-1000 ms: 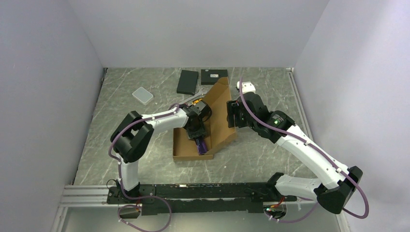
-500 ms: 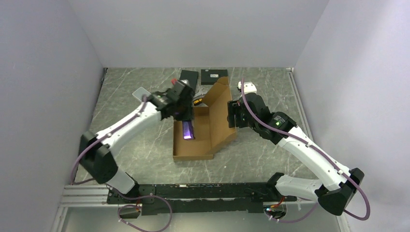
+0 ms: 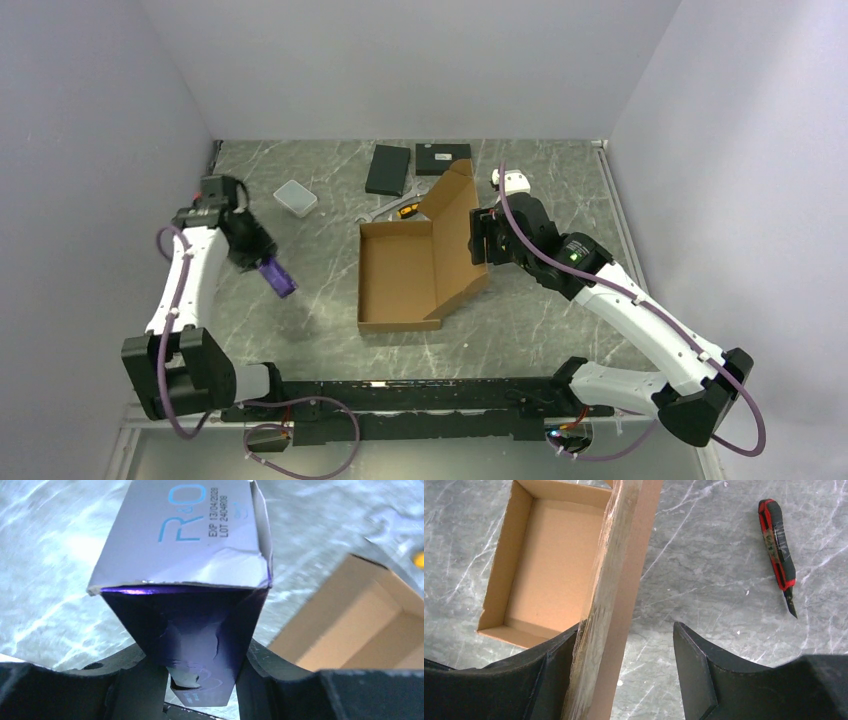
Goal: Unpack the express box
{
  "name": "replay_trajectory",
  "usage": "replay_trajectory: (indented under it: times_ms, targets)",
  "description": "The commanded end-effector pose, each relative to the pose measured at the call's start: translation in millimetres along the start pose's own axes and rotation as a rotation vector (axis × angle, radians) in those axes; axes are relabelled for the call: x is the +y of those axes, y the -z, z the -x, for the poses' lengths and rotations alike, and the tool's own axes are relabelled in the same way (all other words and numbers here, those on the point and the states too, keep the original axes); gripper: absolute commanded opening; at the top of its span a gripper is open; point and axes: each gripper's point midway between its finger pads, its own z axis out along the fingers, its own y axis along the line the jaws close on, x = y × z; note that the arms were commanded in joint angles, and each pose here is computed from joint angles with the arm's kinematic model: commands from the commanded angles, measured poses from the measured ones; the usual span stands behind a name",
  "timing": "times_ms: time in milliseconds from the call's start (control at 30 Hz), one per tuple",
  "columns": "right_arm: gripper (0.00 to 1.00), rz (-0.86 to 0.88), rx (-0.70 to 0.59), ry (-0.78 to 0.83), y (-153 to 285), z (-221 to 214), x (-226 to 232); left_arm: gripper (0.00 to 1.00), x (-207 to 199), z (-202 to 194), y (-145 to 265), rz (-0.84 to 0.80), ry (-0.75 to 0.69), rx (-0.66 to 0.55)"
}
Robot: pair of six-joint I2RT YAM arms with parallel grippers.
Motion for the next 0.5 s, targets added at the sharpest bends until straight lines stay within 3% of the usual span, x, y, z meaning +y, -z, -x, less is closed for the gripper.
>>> replay_trajectory:
  times_ms: [0, 200, 367, 467]
  targets:
    - [0.65, 0.035, -0.047, -0.004, 5.0, 11.6, 5.6, 0.49, 52.9, -7.0, -12.6, 0.033, 0.289, 0.045]
    - [0.65, 0.039, -0.049, 0.002, 5.2, 13.3, 6.5, 0.49, 105.8, -19.0, -37.5, 0.097, 0.642, 0.095]
    - [0.65, 0.042, -0.047, 0.001, 5.2, 13.0, 7.2, 0.52, 134.9, -19.1, -41.8, 0.242, 0.808, 0.072]
    - [0.65, 0.036, -0.048, 0.004, 6.6, 12.8, 5.3, 0.53, 139.4, -21.5, -46.8, 0.248, 0.879, 0.087]
